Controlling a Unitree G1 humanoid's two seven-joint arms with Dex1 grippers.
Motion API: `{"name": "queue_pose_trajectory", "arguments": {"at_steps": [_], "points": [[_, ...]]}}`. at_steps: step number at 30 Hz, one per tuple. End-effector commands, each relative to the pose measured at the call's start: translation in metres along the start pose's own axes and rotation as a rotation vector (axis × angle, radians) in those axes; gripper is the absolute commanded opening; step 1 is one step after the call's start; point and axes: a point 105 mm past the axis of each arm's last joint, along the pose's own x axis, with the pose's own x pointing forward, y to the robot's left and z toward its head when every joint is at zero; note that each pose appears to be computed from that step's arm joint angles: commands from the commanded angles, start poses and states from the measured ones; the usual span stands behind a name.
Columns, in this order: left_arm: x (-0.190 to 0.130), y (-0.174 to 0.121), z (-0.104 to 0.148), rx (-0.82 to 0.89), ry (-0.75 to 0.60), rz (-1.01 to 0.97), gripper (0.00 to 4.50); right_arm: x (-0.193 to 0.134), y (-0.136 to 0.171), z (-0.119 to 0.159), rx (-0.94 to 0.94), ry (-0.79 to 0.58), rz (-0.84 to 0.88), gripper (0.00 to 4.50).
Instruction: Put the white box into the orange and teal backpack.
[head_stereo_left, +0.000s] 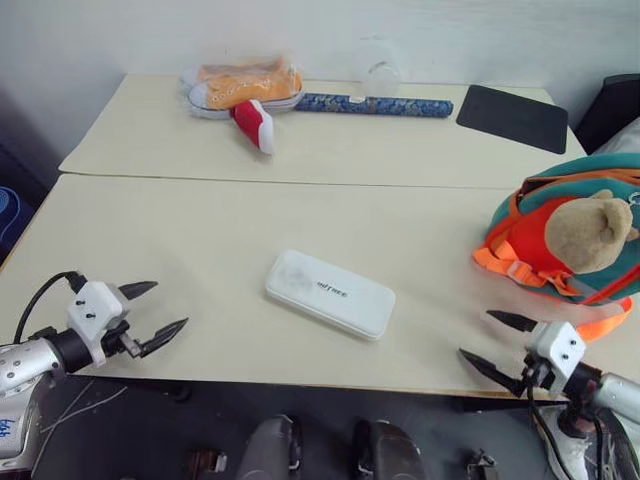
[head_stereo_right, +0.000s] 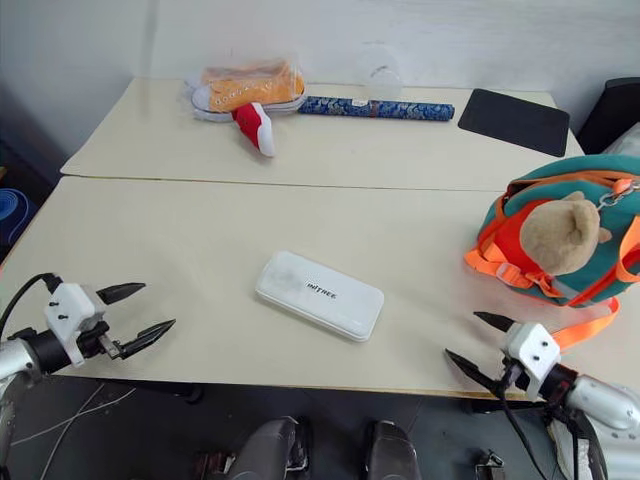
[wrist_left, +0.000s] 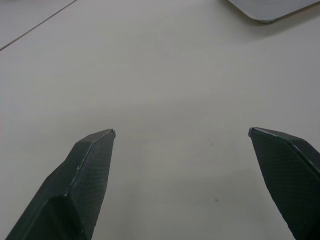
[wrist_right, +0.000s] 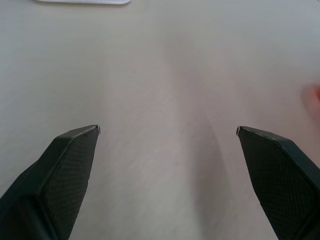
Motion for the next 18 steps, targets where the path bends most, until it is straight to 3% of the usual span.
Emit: {"name": "queue_pose_trajectory", "arguments": {"at_steps": [1, 8, 9, 12, 16, 18], "points": [[-0.004, 0.004, 0.005, 0.018, 0.002, -0.001, 4.5, -0.004, -0.006, 0.016, -0.056, -0.045, -0.011, 4.49], [0.005, -0.004, 0.021, -0.074, -0.038, -0.103, 4.5, 0.012, 0.001, 0.031, -0.055, -0.095, 0.025, 4.49], [0.009, -0.005, 0.025, -0.084, -0.038, -0.119, 4.5, 0.016, 0.003, 0.036, -0.048, -0.107, 0.044, 4.31], [0.038, -0.004, 0.047, -0.064, -0.069, -0.128, 3.88, 0.035, 0.019, 0.051, -0.025, -0.109, 0.161, 3.6], [0.077, -0.006, 0.065, 0.008, -0.028, -0.146, 2.64, 0.051, 0.051, 0.055, -0.091, -0.05, 0.385, 2.24], [0.098, -0.009, 0.074, 0.016, -0.031, -0.157, 2.01, 0.06, 0.054, 0.056, -0.105, -0.047, 0.397, 1.55]]}}
